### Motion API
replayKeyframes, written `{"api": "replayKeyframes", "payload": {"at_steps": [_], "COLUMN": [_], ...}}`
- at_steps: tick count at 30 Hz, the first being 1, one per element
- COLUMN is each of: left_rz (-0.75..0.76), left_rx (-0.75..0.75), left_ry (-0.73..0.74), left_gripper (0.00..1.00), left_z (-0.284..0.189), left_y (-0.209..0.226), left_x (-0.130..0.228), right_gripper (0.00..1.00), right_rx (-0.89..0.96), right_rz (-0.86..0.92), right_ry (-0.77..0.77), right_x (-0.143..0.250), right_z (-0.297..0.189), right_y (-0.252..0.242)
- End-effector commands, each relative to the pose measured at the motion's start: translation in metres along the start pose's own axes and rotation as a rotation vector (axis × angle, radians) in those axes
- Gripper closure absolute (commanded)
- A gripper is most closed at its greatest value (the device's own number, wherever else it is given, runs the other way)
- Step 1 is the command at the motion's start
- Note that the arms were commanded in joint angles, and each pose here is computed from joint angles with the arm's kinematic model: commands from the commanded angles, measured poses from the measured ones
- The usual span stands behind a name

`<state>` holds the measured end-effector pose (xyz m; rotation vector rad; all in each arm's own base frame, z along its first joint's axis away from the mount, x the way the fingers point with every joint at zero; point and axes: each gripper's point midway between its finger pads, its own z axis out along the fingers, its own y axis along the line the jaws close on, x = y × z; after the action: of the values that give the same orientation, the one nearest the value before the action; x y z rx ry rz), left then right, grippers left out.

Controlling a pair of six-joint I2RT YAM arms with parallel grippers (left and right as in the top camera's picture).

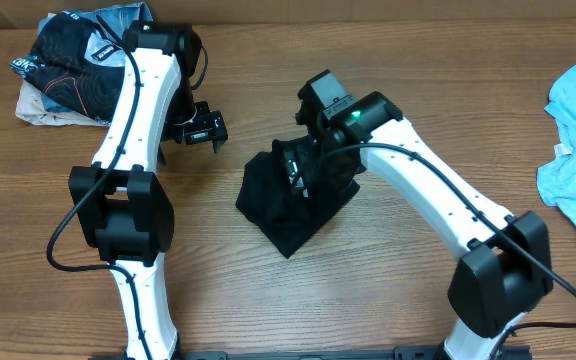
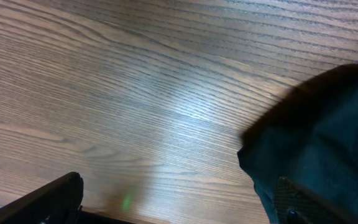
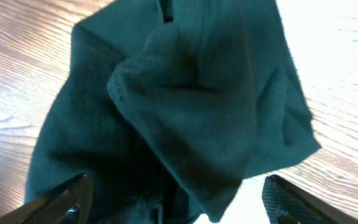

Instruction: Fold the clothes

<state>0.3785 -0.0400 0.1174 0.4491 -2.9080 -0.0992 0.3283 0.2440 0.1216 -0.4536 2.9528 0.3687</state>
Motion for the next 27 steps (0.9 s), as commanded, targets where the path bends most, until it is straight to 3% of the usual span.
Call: {"api": "replayKeyframes", "payload": {"at_steps": [1,8,12,14,24,27], "left_rz": [-0.011,-0.011,-0.008,-0.008,-0.007,-0.007], "left_rx": [-0.005,-0.007,-0.012,-0.012,-0.012,-0.012], "left_ry": [-0.031,-0.026,-0.024,-0.025,-0.025,-0.025], "left_gripper": [0.0,0.0,0.0,0.0,0.0,0.0], "left_z": [-0.011,-0.009,-0.008,-0.008,-0.008,-0.008], "left_y": [0.003,0.004,0.005,0.005,0.004,0.004], "left_x": [0.003,0.004,0.004,0.004,0.004,0.004], "right_gripper": [0.09,0.21,0.55,0.63,0.65,0.71], "right_rx": [0.026,0.112,0.161,0.214,0.462,0.483], "right_rz": [0.024,0.037,0.055,0.089,0.16,0.188], "right_ry": [0.044,0.047,0.032,0.015,-0.026,0.003], "right_x": [0.001,-0.001,-0.004,-0.006,-0.007,-0.001], "right_z": [0.021,0.034,0.032,0.03,0.014,0.01], "right_y": [-0.006,-0.022,-0.033,-0.044,-0.093,-0.105]}}
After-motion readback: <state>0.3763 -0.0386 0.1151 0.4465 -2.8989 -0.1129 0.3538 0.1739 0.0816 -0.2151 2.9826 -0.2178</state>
